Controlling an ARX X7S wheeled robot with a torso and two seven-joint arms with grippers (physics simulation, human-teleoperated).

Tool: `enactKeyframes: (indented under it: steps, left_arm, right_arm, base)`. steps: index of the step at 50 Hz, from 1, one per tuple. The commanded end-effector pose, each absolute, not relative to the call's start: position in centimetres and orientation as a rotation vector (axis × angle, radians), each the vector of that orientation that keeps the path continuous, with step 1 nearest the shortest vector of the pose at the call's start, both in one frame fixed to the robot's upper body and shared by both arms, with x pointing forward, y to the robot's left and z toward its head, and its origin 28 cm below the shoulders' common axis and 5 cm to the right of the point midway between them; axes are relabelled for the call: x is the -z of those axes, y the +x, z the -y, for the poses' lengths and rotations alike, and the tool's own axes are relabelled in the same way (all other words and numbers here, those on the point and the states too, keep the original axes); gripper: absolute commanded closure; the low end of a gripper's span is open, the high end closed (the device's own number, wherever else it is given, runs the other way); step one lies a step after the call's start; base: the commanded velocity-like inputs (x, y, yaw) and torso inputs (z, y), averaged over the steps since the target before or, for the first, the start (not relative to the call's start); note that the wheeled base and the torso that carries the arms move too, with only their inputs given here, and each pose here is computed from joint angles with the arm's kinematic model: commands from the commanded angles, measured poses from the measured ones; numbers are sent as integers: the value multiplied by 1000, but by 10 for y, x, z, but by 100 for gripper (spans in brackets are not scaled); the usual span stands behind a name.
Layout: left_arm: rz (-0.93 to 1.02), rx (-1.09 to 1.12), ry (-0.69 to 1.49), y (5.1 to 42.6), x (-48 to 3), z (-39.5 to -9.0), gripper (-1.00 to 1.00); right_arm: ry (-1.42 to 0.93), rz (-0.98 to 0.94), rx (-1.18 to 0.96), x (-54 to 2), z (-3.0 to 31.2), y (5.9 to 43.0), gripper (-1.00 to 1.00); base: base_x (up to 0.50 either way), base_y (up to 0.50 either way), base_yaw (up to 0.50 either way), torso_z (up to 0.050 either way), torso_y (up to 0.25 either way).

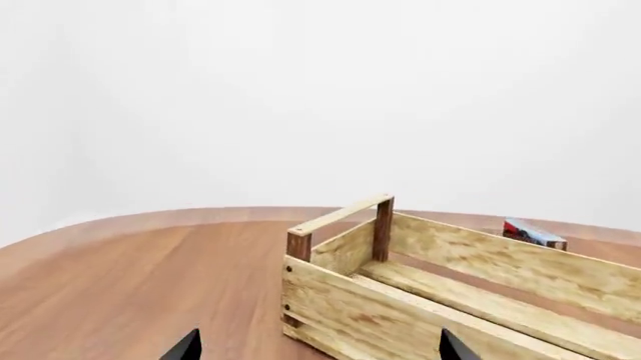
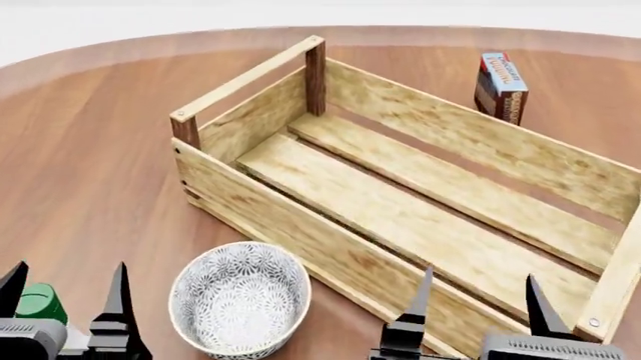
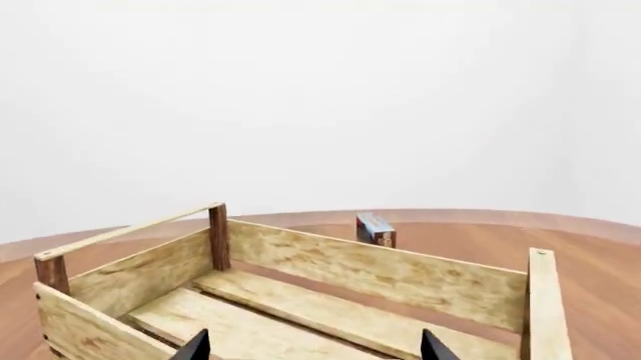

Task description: Pick up the salad dressing and put it in the tray.

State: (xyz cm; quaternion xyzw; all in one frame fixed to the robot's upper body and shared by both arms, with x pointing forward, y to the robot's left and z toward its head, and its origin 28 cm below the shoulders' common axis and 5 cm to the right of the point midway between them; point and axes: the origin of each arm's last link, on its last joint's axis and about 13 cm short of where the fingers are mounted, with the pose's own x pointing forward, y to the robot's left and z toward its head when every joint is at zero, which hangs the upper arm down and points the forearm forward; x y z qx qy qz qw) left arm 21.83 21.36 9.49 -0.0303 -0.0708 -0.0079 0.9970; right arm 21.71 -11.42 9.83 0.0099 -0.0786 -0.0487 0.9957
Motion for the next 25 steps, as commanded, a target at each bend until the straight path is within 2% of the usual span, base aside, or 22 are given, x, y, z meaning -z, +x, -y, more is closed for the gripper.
enactKeyframes:
  steps: [1, 25]
  left_arm:
    - [178, 26, -74, 217, -110, -216, -100]
    - [187, 18, -74, 216, -109, -217, -100]
  right_arm:
    - [17, 208, 116, -119, 118, 214, -100]
    - [51, 260, 133, -118, 119, 210, -100]
  base:
    - [500, 0, 0, 0, 0]
    - [479, 0, 0, 0, 1]
